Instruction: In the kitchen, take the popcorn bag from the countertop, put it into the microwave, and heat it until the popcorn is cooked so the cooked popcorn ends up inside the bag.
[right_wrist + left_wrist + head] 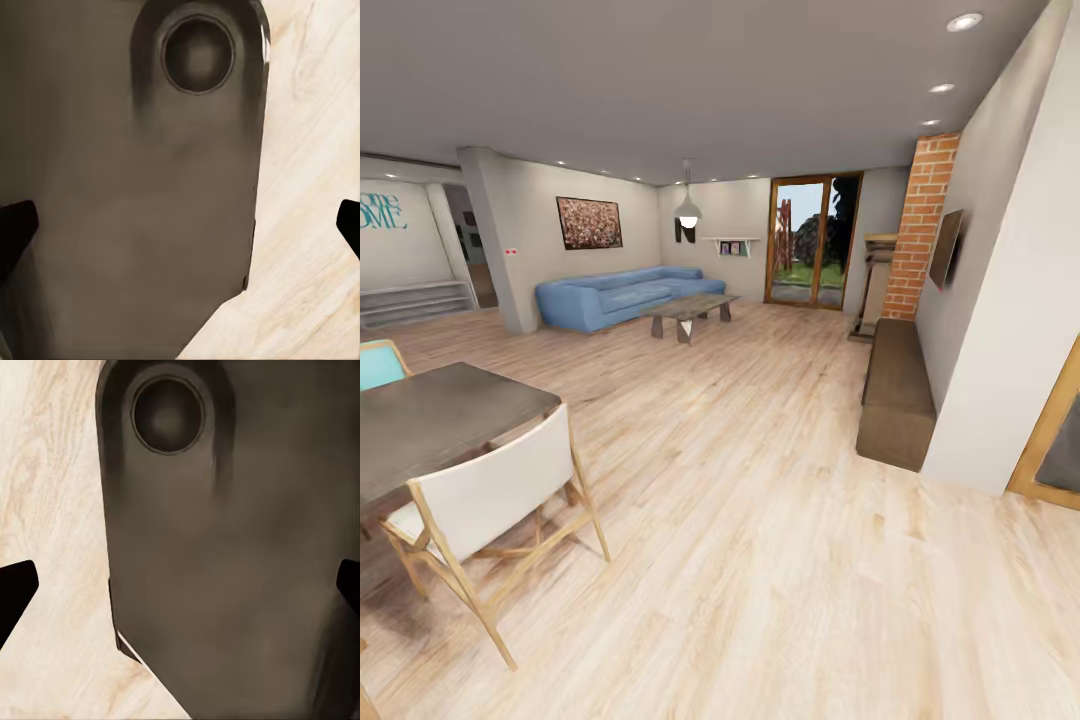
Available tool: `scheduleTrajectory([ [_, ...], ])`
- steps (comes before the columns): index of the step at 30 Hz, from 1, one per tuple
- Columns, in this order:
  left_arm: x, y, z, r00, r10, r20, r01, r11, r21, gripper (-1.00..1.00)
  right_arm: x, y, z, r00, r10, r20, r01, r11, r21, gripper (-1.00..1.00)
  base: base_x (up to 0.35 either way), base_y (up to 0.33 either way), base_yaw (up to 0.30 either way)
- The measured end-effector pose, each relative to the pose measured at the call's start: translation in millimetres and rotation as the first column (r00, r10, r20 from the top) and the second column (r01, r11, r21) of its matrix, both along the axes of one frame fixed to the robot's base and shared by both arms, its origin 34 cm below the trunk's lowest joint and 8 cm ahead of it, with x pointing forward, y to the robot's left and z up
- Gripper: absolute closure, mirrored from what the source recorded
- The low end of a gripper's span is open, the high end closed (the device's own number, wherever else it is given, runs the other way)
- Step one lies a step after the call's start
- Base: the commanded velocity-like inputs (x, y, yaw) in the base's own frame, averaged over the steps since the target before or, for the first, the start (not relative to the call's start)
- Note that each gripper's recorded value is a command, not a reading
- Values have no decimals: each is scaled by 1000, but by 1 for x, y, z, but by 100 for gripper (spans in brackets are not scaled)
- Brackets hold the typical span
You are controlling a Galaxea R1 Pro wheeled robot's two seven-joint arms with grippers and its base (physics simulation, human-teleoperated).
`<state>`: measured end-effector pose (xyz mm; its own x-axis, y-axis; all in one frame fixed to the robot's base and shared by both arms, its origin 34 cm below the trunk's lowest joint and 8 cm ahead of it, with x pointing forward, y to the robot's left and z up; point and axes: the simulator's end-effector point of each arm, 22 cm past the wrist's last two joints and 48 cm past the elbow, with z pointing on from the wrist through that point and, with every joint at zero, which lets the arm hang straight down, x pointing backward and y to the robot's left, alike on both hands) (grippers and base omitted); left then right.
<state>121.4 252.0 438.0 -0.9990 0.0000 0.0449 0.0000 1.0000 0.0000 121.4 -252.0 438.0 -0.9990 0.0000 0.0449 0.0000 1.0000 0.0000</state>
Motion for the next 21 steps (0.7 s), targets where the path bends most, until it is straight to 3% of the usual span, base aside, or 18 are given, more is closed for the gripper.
scheduleTrajectory([
  [5,-2,-1,0,1000,2,-10,-2,1000,-1,-100,8,-2,0,1000,10,12,-10,1000,-4,-100,0,0,0],
  [10,6,-17,0,1000,2,5,-2,1000,-20,-100,37,-5,-1,998,7,60,-6,1000,-9,-100,0,0,0],
  [21,8,-18,0,1000,5,12,-5,1000,-21,-100,68,-4,1,993,6,122,-5,1000,-8,-100,0,0,0],
])
